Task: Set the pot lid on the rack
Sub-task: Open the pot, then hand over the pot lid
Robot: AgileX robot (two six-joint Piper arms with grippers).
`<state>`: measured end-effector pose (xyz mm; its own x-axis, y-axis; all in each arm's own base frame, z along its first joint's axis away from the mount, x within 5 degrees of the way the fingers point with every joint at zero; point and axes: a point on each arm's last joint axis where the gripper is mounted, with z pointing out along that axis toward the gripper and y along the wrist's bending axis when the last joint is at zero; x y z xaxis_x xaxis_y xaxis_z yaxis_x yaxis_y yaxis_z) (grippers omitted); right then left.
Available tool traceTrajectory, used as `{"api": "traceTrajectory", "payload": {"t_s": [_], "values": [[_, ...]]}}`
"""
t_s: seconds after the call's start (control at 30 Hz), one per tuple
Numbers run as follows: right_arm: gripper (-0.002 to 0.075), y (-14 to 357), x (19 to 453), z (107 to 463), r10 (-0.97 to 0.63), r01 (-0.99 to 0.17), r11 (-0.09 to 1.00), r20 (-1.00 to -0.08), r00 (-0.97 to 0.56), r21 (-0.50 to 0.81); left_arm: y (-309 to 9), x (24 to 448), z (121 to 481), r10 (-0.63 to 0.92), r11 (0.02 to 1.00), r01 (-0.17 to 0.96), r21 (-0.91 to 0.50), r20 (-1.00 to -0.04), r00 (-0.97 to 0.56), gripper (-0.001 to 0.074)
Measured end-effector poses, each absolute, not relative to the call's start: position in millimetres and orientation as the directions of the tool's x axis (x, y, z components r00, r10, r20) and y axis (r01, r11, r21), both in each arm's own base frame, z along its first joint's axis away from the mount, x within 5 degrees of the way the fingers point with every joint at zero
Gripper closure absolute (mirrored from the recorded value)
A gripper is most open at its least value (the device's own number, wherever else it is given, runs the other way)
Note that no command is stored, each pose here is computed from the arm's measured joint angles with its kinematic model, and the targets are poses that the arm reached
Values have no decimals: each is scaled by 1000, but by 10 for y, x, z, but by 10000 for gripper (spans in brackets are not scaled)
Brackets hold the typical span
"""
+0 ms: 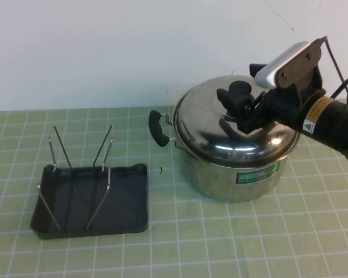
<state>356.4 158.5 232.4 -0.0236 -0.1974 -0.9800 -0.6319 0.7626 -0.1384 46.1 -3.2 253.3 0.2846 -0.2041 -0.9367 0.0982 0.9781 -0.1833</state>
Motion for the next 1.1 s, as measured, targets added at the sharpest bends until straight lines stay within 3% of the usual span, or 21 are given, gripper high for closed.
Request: {"api": "traceTrajectory", "payload": {"t_s": [0.13, 0.2, 0.3, 0.43, 0.63, 0.73, 0.83, 0.93, 1.0, 1.1], "values": [[92, 1596, 3606, 2162, -207, -633, 765, -976, -66, -120, -31, 465, 2522, -194, 980, 92, -175, -941, 278, 737], [173, 1596, 3612, 2139, -208, -632, 766, -975, -73, -116, -31, 464, 2524, -183, 982, 90, -164, -942, 281, 737], [358, 1603, 3614, 2141, -193, -631, 769, -978, -74, -104, -33, 461, 2532, -156, 987, 86, -137, -944, 291, 737], [372, 1616, 3618, 2159, -175, -638, 764, -983, -52, -102, -33, 461, 2532, -172, 984, 90, -152, -942, 290, 737], [372, 1630, 3590, 2309, -141, -647, 750, -989, 47, -138, -41, 452, 2560, -400, 915, 176, -363, -871, 286, 736], [372, 1592, 3522, 2583, -124, -622, 763, -984, 129, -178, -46, 445, 2577, -542, 839, 234, -491, -797, 268, 713], [372, 1560, 3400, 2913, -72, -613, 764, -971, 230, -202, -53, 437, 2597, -761, 646, 322, -692, -618, 198, 587], [372, 1597, 3224, 3194, 1, -651, 727, -947, 323, -221, -75, 428, 2613, -906, 415, 390, -822, -414, 91, 311], [372, 1697, 3062, 3348, 60, -698, 680, -933, 356, -222, -100, 424, 2617, -955, 273, 411, -870, -295, 9, 167], [372, 1909, 2840, 3465, 155, -778, 601, -928, 339, -184, -164, 410, 2625, -978, 98, 426, -900, -166, -127, 79]]}}
